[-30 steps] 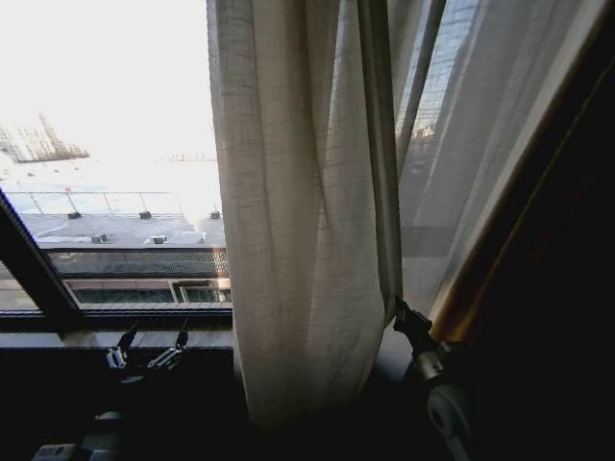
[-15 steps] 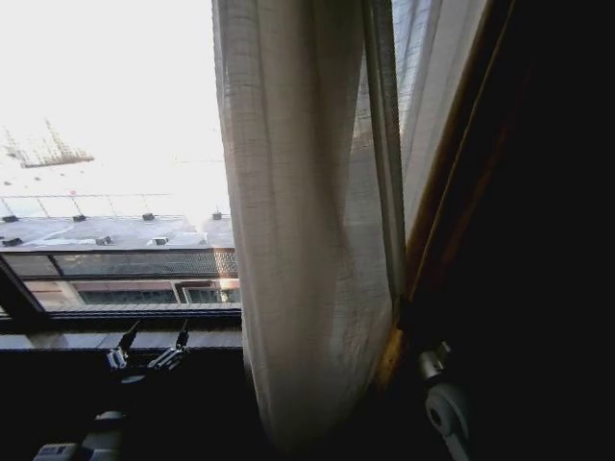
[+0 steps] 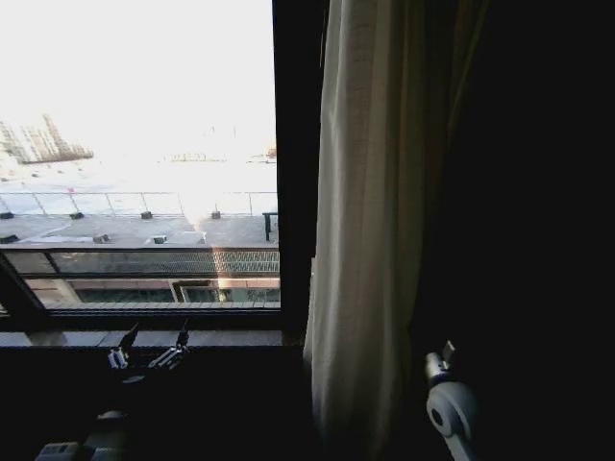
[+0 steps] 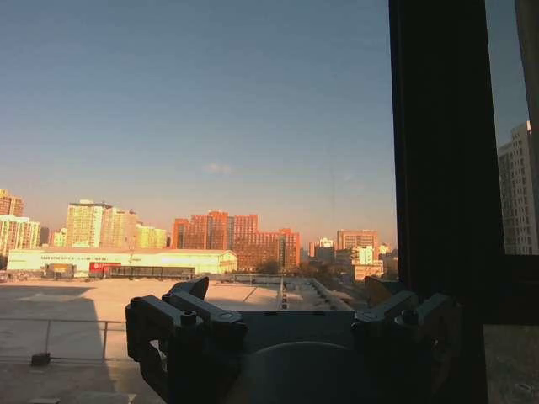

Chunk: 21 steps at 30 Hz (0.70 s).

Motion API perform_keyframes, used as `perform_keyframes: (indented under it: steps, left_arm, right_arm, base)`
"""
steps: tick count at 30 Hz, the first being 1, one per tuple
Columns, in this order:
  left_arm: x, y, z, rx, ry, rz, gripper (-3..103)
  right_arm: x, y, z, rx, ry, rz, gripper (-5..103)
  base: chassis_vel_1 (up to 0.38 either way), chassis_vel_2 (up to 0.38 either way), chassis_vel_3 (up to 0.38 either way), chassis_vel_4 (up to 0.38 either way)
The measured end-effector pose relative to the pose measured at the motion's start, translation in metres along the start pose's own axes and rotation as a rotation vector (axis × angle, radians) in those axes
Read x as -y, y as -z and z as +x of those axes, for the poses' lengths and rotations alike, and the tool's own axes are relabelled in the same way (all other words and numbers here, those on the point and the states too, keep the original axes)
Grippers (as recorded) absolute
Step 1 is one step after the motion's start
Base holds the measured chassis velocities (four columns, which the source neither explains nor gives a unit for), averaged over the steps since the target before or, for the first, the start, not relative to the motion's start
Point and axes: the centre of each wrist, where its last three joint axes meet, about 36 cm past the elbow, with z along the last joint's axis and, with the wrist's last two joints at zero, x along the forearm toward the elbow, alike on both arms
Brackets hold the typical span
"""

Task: Open the curtains by pulling them apart, changing their state from closed to fully open.

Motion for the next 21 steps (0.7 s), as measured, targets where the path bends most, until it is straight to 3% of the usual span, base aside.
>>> perform_keyframes:
  steps: [4,7,9,14,17,21]
  left_arm:
    - [0.0,0.0,0.0,0.001,0.001,0.002,100]
    - [0.0,-0.001,0.0,0.004,0.002,0.004,100]
    - [0.0,-0.001,0.0,0.005,0.002,0.004,100]
    - [0.0,-0.002,-0.001,0.006,0.0,0.005,100]
    - [0.0,-0.002,-0.002,0.006,-0.001,0.005,100]
    - [-0.001,-0.003,-0.002,0.004,0.0,0.005,100]
  right_arm:
    - [-0.006,0.007,0.013,0.015,0.042,0.012,47]
    - [-0.011,0.011,0.024,0.016,0.078,0.03,63]
    - [-0.012,0.011,0.027,0.012,0.085,0.036,63]
    - [-0.014,0.008,0.03,0.008,0.095,0.073,90]
    - [-0.014,0.006,0.03,0.007,0.095,0.083,98]
    - [-0.015,0.003,0.029,0.006,0.093,0.094,100]
  base:
    - [0.0,0.0,0.0,0.0]
    - [0.0,0.0,0.0,0.0]
    - [0.0,0.0,0.0,0.0]
    - [0.0,0.0,0.0,0.0]
    - [0.0,0.0,0.0,0.0]
    - [0.0,0.0,0.0,0.0]
